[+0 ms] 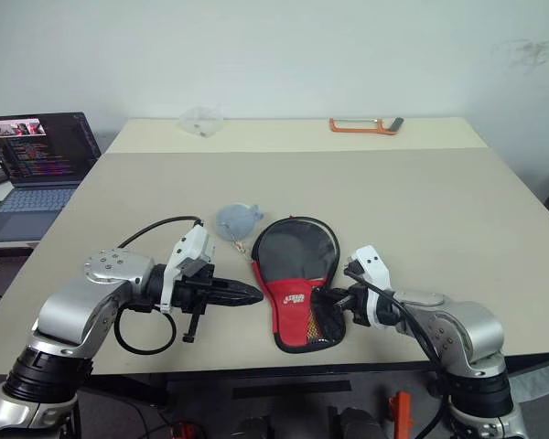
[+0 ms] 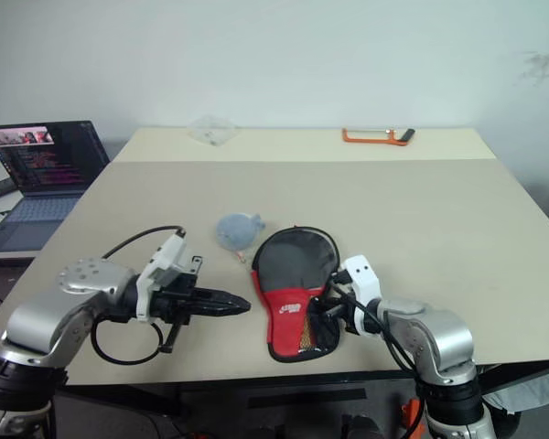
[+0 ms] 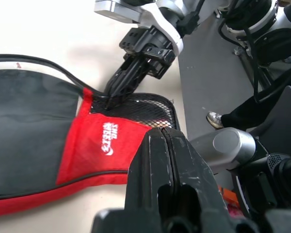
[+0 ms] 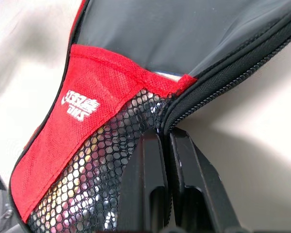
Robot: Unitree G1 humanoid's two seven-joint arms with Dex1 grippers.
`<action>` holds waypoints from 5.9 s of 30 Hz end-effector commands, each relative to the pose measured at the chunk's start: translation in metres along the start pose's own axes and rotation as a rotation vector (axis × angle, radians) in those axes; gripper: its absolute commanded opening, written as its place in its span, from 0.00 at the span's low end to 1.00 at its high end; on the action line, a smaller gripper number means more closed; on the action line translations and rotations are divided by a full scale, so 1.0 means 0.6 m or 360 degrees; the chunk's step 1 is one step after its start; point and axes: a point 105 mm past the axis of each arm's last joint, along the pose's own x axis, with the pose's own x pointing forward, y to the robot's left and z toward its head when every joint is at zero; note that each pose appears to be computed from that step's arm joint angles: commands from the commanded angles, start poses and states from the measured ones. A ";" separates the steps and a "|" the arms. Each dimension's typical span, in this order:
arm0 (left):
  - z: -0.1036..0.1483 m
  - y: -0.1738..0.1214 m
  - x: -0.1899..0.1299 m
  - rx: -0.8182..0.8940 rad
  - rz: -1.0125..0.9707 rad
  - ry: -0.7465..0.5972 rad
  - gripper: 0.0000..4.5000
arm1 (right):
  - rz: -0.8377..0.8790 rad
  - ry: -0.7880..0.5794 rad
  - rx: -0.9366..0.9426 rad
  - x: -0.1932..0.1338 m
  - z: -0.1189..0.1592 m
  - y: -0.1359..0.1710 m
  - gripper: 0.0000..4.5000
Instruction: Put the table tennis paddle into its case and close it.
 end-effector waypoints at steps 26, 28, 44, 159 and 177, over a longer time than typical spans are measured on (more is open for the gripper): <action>0.010 0.007 0.003 0.0079 -0.0033 0.0022 0.00 | -0.0046 -0.0045 -0.0023 -0.054 -0.017 0.016 0.70; 0.009 0.011 0.002 0.0081 0.0017 0.0009 0.00 | 0.0015 -0.0053 -0.0147 -0.072 -0.008 0.021 0.85; -0.031 0.111 -0.059 0.0110 0.0817 0.0002 0.09 | 0.0401 -0.0441 -0.0771 0.030 0.105 0.058 1.00; 0.140 0.343 0.180 0.1587 0.1413 0.0724 0.13 | 0.0163 0.0305 -0.0546 0.155 -0.114 0.022 1.00; 0.185 0.311 0.251 0.2429 0.1245 0.0862 0.13 | 0.0184 0.0348 -0.0552 0.147 -0.131 0.030 1.00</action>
